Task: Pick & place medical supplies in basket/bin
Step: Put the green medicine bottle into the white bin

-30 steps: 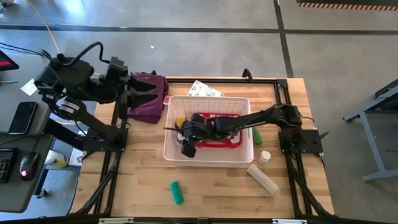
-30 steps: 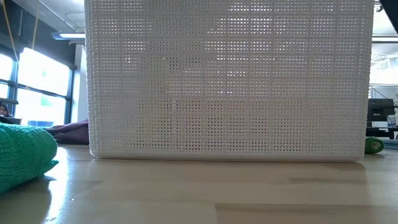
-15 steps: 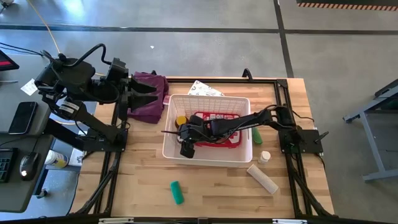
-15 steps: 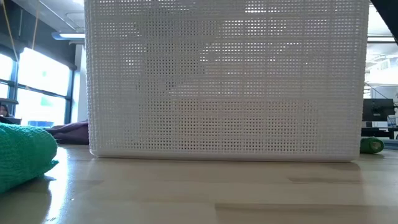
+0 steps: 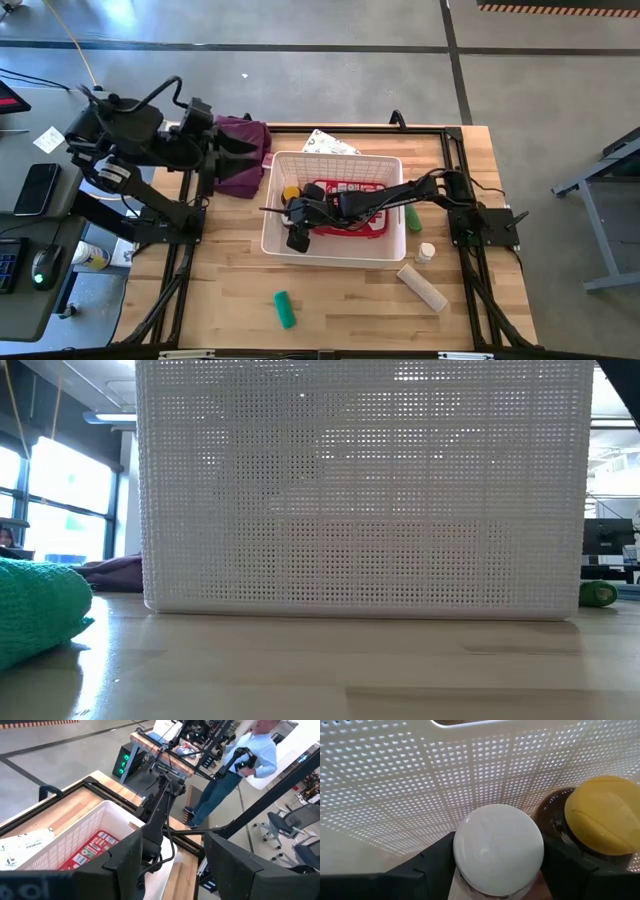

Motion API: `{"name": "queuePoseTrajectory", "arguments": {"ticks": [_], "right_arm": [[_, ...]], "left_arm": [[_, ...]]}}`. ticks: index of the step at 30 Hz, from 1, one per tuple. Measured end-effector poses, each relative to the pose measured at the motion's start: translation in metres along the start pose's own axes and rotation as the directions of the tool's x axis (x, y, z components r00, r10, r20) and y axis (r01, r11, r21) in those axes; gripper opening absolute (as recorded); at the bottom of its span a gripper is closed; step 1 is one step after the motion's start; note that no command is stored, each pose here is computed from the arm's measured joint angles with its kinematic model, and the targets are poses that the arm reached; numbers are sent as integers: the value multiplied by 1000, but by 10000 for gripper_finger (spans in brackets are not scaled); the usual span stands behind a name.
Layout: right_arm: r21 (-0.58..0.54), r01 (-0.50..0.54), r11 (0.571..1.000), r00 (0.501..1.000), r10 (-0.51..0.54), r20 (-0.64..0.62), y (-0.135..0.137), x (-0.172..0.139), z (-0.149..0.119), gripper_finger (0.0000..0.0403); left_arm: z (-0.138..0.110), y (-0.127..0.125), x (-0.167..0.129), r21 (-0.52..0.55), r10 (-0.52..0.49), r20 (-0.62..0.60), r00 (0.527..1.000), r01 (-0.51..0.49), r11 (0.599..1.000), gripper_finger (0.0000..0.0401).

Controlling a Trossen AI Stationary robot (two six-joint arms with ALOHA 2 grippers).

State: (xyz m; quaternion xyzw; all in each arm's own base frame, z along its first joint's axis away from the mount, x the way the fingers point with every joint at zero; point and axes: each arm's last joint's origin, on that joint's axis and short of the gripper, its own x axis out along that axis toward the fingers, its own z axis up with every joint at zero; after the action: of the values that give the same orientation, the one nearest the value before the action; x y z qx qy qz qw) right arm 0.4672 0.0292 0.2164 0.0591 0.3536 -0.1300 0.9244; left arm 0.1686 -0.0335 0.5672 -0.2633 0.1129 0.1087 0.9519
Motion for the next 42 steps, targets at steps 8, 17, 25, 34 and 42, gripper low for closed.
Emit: {"name": "queuePoseTrajectory", "arguments": {"ticks": [8, 17, 25, 34, 42], "right_arm": [[12, 3, 1000, 1000, -3, -8, -3, 0, 0, 284], [31, -12, 999, 1000, 11, 13, -2, -12, 7, 299], [15, -35, 999, 998, 36, -56, -1, -31, 7, 300], [40, -105, 994, 981, 111, -161, 4, -26, -5, 269], [69, -154, 986, 968, 165, -189, 3, -12, -11, 161]], "left_arm": [[-2, -2, 4, -4, -15, -22, 1000, 15, 1000, 246], [-2, -2, 4, -16, -16, -22, 1000, 15, 1000, 246], [-1, -2, 4, -16, -16, -22, 1000, 16, 1000, 246], [-2, -2, 4, -18, -16, -22, 1000, 16, 1000, 246], [-1, -2, 4, -18, -16, -22, 1000, 16, 1000, 246]]}}
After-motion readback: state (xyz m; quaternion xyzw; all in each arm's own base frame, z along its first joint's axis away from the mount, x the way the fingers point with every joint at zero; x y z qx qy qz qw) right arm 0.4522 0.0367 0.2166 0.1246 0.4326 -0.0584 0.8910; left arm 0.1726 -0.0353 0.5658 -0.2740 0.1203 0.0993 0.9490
